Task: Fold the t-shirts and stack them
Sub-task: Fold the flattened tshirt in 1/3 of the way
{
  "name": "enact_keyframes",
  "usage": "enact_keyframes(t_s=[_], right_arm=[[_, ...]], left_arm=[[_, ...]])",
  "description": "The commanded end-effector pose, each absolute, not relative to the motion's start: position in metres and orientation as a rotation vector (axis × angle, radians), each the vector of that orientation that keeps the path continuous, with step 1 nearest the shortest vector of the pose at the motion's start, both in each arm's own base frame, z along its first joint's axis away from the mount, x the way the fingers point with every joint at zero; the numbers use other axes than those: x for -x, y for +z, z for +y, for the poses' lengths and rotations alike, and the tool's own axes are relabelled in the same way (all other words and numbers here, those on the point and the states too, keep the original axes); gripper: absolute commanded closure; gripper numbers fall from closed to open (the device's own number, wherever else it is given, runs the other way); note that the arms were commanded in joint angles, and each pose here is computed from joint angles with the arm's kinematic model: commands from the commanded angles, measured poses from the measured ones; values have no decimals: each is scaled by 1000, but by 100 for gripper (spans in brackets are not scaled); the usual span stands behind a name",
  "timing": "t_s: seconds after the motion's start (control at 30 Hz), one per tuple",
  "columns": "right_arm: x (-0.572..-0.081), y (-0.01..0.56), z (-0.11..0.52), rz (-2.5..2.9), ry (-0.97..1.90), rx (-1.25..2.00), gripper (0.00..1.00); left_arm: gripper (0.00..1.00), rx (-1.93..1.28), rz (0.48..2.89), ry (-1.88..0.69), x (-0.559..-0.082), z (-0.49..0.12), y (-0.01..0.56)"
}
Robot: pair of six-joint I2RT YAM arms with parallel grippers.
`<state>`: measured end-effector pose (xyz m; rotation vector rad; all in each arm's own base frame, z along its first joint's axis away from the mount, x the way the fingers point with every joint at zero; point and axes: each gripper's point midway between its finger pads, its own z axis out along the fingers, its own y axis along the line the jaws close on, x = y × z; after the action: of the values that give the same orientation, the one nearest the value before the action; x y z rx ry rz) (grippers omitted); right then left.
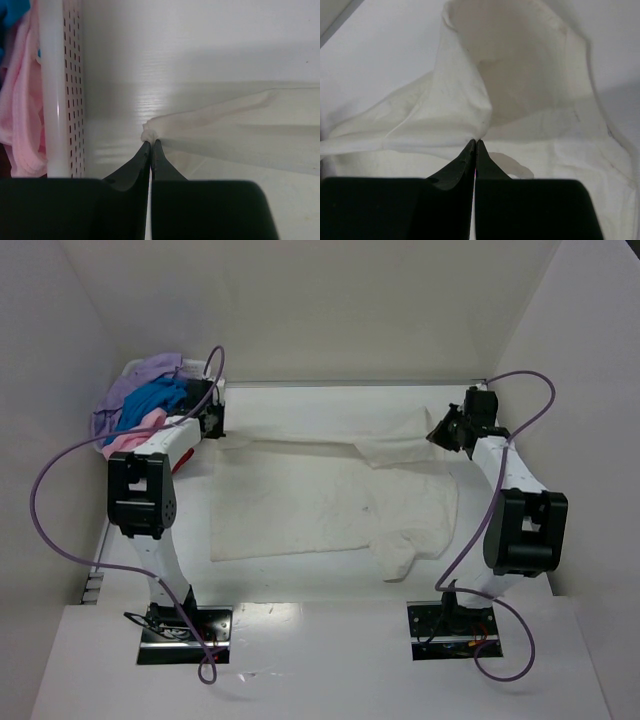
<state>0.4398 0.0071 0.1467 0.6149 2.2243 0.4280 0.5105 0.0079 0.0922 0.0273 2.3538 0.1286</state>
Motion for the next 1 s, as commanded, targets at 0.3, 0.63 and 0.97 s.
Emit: enact_keyframes(t_s=[0.3,0.63,0.97], right_arm=[[-386,106,7,2303,429,-753,100],[-412,108,-4,2278,383,-804,100],[-406,108,-5,2340,481,-846,100]], left_arm=[[100,-34,2357,145,-503,8,98],[100,-83,2387,138,-499,-6,89],[100,-98,2457,141,-482,-13,76]])
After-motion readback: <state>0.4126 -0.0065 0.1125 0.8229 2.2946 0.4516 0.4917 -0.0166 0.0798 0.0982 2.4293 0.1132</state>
